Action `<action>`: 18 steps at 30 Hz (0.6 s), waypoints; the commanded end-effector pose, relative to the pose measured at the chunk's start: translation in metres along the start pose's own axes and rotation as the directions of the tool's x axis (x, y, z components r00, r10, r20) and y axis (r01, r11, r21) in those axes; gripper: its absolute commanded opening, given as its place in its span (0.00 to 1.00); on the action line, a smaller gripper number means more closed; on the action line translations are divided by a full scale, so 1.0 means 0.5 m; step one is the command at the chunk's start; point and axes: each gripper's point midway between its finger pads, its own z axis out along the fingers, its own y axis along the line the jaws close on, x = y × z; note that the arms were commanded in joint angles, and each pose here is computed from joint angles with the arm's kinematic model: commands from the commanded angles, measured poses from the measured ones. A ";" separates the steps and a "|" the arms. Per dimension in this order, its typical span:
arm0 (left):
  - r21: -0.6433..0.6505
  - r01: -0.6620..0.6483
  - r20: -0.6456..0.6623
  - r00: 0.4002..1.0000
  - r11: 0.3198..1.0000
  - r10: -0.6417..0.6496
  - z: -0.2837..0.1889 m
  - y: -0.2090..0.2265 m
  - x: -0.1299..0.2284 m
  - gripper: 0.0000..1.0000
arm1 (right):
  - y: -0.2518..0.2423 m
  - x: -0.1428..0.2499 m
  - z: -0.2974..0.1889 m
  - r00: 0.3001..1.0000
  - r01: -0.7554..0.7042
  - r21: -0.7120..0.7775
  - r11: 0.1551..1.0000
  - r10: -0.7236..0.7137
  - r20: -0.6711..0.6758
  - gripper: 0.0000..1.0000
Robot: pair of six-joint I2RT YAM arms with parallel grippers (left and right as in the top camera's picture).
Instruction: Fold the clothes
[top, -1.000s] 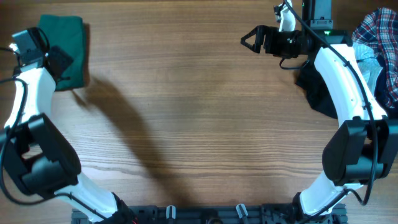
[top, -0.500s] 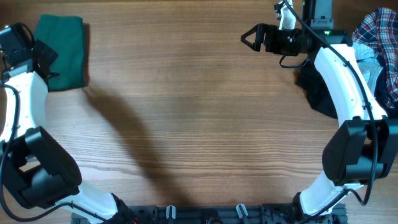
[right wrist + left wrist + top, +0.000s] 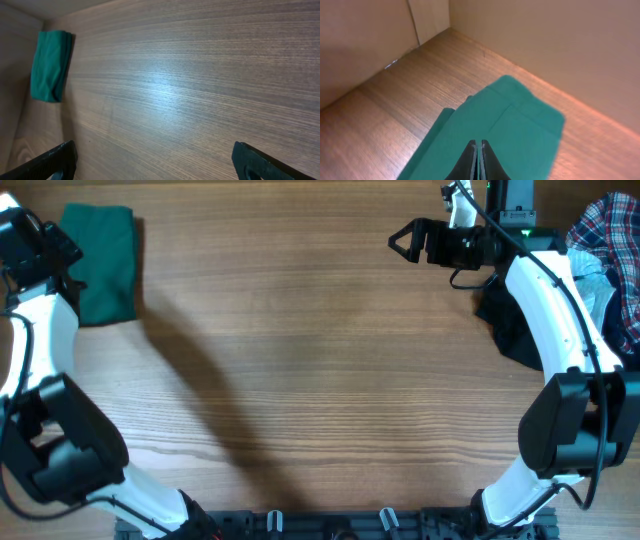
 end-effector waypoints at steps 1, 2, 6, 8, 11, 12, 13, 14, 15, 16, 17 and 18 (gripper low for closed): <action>0.055 -0.186 -0.060 0.980 0.981 0.189 0.068 -0.010 0.082 0.04 | 0.006 -0.011 -0.014 0.999 0.036 0.024 0.999 -0.036 0.018 0.99; 0.068 -0.217 -0.063 0.973 0.974 0.222 0.081 -0.014 0.096 0.04 | 0.005 -0.009 -0.014 0.999 0.033 0.028 0.999 -0.034 0.015 0.99; 0.066 -0.273 -0.031 0.961 0.960 0.276 0.151 -0.004 0.142 0.04 | -0.015 0.005 -0.015 1.000 0.014 0.084 0.996 -0.013 -0.010 0.99; 0.057 -0.266 -0.007 0.964 0.962 0.267 0.169 0.007 0.145 0.04 | -0.019 0.012 -0.014 1.000 0.007 0.096 0.995 -0.005 -0.022 1.00; 0.060 -0.255 0.033 0.967 0.965 0.253 0.190 0.024 0.145 0.04 | -0.020 0.015 -0.014 1.000 0.003 0.099 0.995 -0.001 -0.028 1.00; 0.057 -0.255 0.042 0.967 0.965 0.253 0.195 0.030 0.144 0.04 | -0.021 0.015 -0.014 1.000 0.002 0.099 0.995 0.000 -0.028 0.99; 0.056 -0.251 0.048 0.968 0.966 0.248 0.201 0.038 0.146 0.04 | -0.020 0.015 -0.014 1.000 0.003 0.099 0.995 0.000 -0.027 0.99; 0.055 -0.247 0.054 0.968 0.968 0.244 0.206 0.046 0.148 0.04 | -0.020 0.015 -0.014 1.000 0.002 0.099 0.995 0.000 -0.028 0.99; 0.053 -0.242 0.064 0.969 0.969 0.239 0.212 0.055 0.149 0.04 | -0.020 0.015 -0.014 1.000 0.002 0.099 0.995 0.001 -0.028 0.99; 0.055 -0.239 0.073 0.969 0.969 0.235 0.218 0.062 0.151 0.04 | -0.021 0.017 -0.014 1.000 0.000 0.099 0.995 0.003 -0.031 0.99; 0.063 -0.238 0.078 0.969 0.969 0.233 0.223 0.064 0.156 0.04 | -0.021 0.017 -0.014 0.999 0.000 0.099 0.995 0.003 -0.032 0.99; 0.079 -0.239 0.084 0.969 0.968 0.232 0.231 0.067 0.165 0.04 | -0.021 0.019 -0.014 0.999 -0.001 0.100 0.995 0.005 -0.034 1.00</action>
